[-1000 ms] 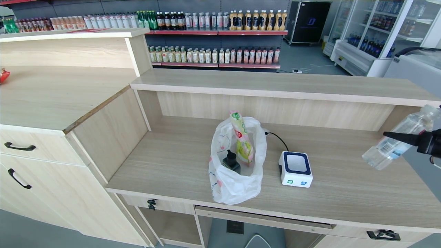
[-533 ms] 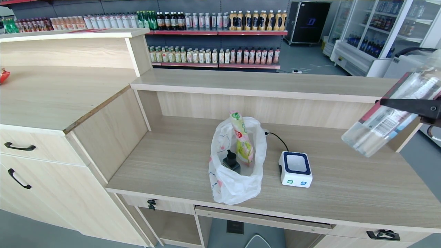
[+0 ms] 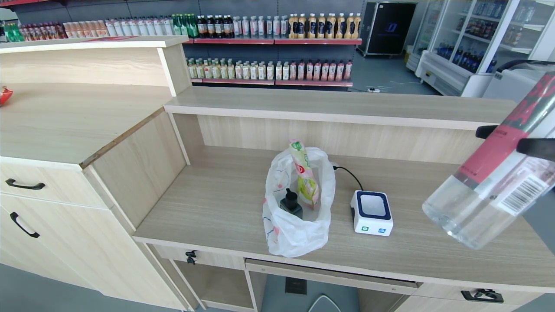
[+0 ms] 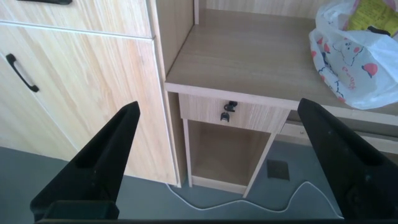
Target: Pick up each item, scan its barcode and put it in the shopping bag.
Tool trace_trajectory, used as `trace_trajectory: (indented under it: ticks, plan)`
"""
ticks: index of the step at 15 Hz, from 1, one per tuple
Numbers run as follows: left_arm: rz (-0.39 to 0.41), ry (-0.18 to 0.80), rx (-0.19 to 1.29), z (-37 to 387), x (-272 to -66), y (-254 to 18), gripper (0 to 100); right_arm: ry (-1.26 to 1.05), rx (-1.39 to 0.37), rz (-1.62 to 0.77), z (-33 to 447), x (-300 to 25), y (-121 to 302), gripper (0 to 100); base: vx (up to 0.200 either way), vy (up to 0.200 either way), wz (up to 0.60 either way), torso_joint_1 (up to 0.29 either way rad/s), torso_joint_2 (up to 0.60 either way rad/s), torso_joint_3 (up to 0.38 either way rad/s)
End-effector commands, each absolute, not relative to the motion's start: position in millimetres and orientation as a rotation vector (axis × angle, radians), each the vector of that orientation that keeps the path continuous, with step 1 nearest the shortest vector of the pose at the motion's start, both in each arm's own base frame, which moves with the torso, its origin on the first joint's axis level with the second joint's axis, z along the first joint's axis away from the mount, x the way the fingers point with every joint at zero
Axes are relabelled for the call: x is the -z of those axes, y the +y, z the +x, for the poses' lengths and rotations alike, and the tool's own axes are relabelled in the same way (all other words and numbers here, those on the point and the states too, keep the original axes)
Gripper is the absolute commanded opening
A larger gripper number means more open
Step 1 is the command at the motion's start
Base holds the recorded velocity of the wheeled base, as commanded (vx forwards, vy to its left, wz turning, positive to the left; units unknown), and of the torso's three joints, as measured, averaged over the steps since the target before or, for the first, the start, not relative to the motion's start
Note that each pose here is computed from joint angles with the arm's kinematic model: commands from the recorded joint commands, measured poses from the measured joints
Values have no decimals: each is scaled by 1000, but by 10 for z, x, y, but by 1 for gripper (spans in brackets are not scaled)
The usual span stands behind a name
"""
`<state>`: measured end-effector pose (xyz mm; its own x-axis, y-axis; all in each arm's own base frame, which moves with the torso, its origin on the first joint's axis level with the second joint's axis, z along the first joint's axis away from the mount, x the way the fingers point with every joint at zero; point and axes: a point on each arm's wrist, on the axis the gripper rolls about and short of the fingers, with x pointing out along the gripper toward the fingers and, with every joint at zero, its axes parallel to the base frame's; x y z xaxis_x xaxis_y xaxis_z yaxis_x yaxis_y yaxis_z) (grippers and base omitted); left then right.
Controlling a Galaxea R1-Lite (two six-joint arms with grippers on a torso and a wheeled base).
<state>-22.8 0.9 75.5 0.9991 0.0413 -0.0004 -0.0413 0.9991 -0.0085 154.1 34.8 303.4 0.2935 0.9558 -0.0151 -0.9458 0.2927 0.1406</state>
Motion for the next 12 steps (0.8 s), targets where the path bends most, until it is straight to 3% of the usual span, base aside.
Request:
trace_trajectory:
  ticks: [1, 12]
  plan:
    - [-9, 0, -41, -228, -755, 9, 100, 54, -1349, 79, 1308, -3127, 432, 0, 0, 0, 0, 0, 0, 0]
    - [-9, 0, -41, -228, -755, 9, 100, 27, -1447, 68, 1015, -3186, 618, 0, 0, 0, 0, 0, 0, 0]
